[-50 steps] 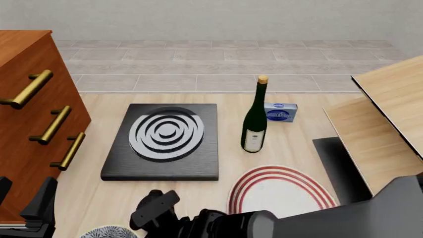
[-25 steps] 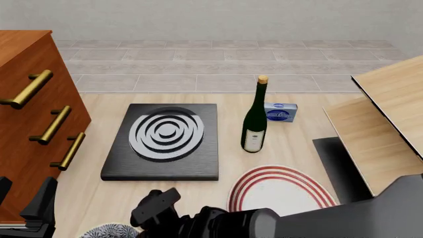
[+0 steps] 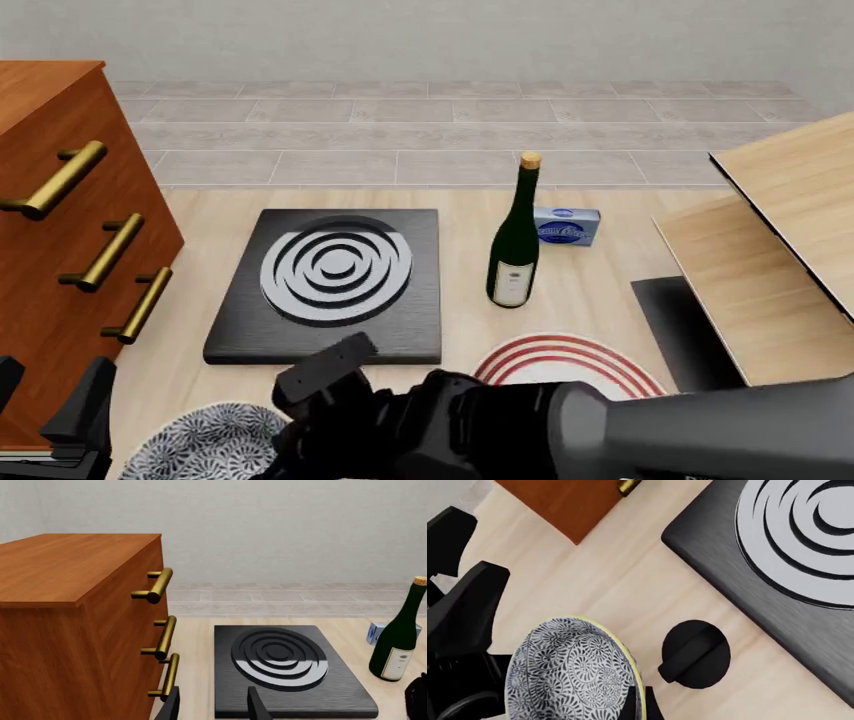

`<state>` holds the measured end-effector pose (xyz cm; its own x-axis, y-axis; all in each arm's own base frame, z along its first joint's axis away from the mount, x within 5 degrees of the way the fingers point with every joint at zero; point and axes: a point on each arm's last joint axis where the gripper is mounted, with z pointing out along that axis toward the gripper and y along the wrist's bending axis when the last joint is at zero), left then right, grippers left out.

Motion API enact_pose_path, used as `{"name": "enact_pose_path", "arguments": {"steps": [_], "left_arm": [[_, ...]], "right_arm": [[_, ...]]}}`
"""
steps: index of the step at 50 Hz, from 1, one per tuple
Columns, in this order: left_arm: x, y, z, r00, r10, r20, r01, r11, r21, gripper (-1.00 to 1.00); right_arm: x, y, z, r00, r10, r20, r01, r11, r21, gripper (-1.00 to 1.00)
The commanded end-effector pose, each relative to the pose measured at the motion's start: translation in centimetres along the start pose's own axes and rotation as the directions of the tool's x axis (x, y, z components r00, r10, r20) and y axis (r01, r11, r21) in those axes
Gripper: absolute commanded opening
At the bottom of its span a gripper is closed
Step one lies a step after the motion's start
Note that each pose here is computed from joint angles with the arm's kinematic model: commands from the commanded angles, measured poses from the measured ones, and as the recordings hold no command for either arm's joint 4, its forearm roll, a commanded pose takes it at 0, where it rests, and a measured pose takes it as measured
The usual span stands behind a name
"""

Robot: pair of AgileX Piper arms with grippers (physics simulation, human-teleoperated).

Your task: Put the bowl on the stove.

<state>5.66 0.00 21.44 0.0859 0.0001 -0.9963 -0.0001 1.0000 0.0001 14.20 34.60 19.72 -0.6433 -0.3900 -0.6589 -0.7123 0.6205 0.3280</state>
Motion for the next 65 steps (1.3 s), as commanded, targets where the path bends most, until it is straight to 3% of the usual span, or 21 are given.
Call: {"name": "enact_pose_path", "arguments": {"steps": [1,11,14,22,33,44,65], "left_arm": [[0.0,0.0,0.0,1.0,0.0,0.0,0.0,1.0,0.0,1.0],[0.0,0.0,0.0,1.0,0.0,0.0,0.0,1.0,0.0,1.0],[0.0,0.0,0.0,1.0,0.0,0.0,0.0,1.0,0.0,1.0],[0.0,0.0,0.0,1.0,0.0,0.0,0.0,1.0,0.0,1.0],[0.0,0.0,0.0,1.0,0.0,0.0,0.0,1.0,0.0,1.0],[0.0,0.0,0.0,1.0,0.0,0.0,0.0,1.0,0.0,1.0],[0.0,0.0,0.0,1.0,0.0,0.0,0.0,1.0,0.0,1.0]], "right_arm": [[-2.8,-0.2,-2.5,0.997,0.033,0.073,-0.033,0.999,-0.008,-1.0],[-5.7,-1.0,-5.1,0.988,0.041,0.149,-0.042,0.999,0.002,-1.0],[-7.8,-2.0,-6.9,0.979,0.043,0.2,-0.049,0.999,0.023,-1.0],[-10.5,-3.8,-9.0,0.963,0.054,0.264,-0.073,0.995,0.063,-1.0],[-12.6,-5.6,-10.1,0.948,0.071,0.311,-0.106,0.989,0.098,-1.0],[-15.7,-9.4,-10.9,0.921,0.101,0.376,-0.172,0.972,0.163,-1.0],[-17.9,-13.7,-9.8,0.898,0.152,0.414,-0.257,0.943,0.212,-1.0]]}}
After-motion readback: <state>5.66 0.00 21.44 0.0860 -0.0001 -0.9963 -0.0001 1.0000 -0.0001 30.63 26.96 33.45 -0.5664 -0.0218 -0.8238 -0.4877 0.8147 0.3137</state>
